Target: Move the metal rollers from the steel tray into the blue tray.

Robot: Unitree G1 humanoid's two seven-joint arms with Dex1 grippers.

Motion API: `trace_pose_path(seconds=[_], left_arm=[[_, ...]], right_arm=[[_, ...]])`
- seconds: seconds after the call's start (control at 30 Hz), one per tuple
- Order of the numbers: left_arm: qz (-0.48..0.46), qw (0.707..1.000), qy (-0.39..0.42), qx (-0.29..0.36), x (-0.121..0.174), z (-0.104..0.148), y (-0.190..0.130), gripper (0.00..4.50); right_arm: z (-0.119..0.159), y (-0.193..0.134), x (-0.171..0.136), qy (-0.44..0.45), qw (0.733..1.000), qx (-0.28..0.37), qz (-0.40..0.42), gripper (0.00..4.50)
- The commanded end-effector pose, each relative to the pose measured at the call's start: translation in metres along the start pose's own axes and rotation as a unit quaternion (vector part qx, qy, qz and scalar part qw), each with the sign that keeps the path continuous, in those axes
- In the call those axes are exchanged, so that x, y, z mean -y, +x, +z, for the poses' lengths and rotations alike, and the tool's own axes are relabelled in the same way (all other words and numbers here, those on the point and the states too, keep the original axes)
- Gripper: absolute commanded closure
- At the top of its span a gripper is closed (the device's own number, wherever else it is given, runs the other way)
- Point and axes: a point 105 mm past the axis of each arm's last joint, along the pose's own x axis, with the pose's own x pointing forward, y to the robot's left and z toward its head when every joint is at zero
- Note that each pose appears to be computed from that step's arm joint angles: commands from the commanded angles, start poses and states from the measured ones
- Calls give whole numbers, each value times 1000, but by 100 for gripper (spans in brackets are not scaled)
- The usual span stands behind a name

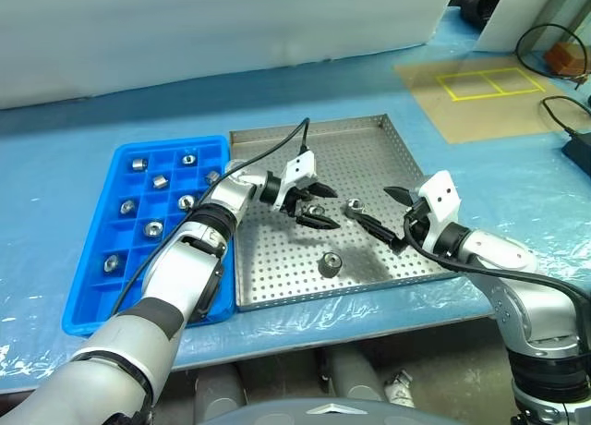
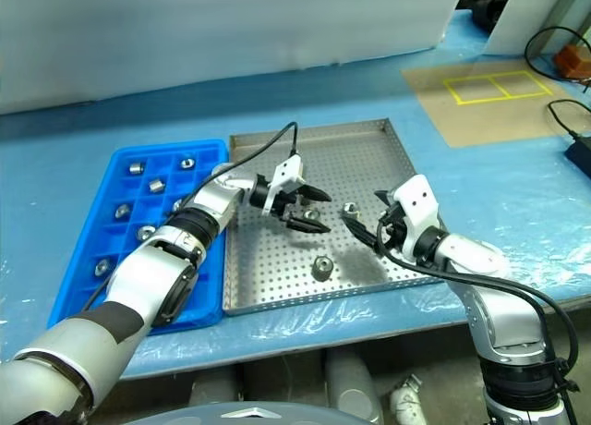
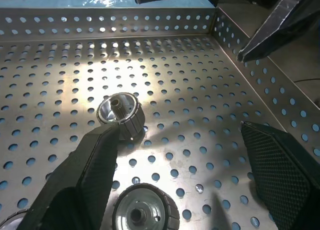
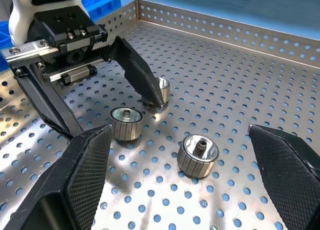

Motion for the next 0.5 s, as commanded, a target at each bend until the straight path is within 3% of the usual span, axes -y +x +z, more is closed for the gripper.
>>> trace_pose_path(seconds=[0.03,0.2,0.37,0.5], left_arm=[[-9,1000,22,14,0,11,1,47],[3,998,21,57,-2,24,-11,47],[2,999,17,35,6,6,-22,47],[-21,999,18,42,21,5,-27,47]], right_arm=[[15,-9,-2,-14,1000,22,-7,0],[19,-19,-21,-19,1000,11,21,0],[17,-25,-29,-10,999,-1,30,0],[13,-29,-39,5,999,-11,40,0]])
